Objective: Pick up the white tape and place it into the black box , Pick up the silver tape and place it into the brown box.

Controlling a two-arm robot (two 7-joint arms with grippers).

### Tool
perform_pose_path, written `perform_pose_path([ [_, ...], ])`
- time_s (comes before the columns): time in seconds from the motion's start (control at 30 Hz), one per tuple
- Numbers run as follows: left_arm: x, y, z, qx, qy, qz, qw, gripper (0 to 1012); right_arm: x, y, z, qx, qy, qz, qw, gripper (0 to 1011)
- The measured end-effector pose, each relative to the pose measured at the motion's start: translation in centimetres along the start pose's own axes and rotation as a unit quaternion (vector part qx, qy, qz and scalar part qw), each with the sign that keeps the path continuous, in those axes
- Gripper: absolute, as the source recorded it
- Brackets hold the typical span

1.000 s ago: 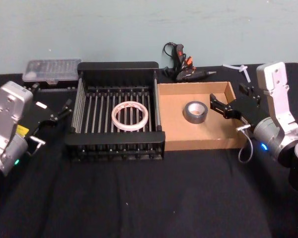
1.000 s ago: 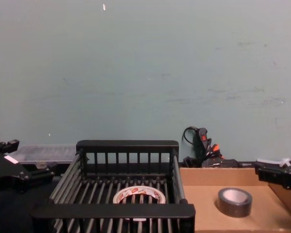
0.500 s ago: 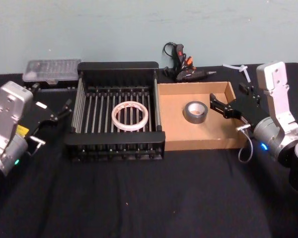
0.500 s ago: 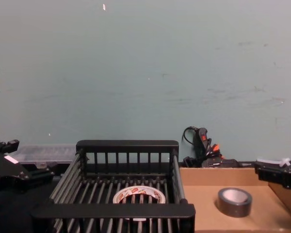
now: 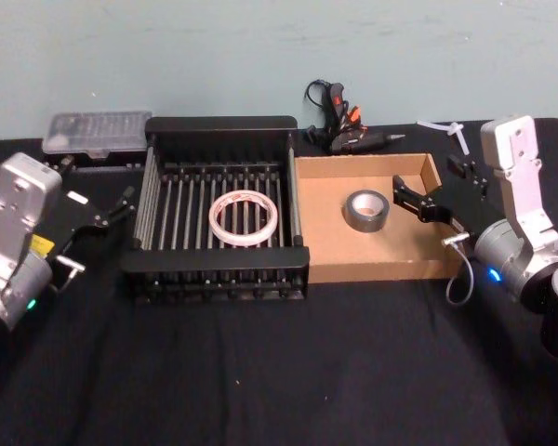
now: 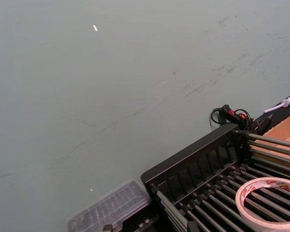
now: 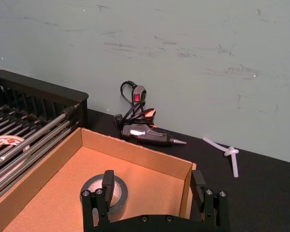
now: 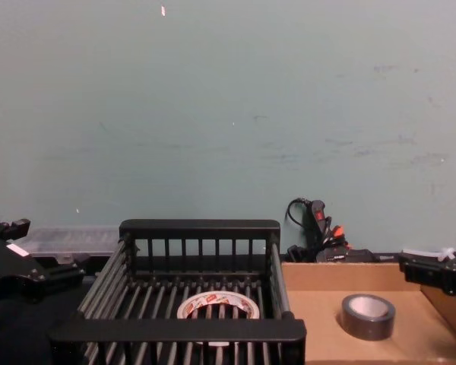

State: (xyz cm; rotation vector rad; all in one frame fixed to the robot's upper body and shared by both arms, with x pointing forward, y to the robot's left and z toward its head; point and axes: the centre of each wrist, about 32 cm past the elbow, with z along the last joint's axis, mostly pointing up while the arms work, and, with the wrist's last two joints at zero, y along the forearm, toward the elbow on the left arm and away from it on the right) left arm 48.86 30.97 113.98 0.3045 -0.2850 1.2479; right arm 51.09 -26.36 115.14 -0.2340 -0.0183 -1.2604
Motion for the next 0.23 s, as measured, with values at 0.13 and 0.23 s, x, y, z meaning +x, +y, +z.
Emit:
perform_pose_path([
  [0.13, 0.00, 0.00, 0.00, 0.000, 0.000, 0.000, 1.0000, 1001, 0.00, 0.00, 0.00, 0.000, 0.000, 0.000, 1.0000, 1000],
  [0.23, 0.00, 0.00, 0.00, 0.000, 0.000, 0.000, 1.0000, 1001, 0.00, 0.00, 0.00, 0.000, 0.000, 0.000, 1.0000, 1000],
])
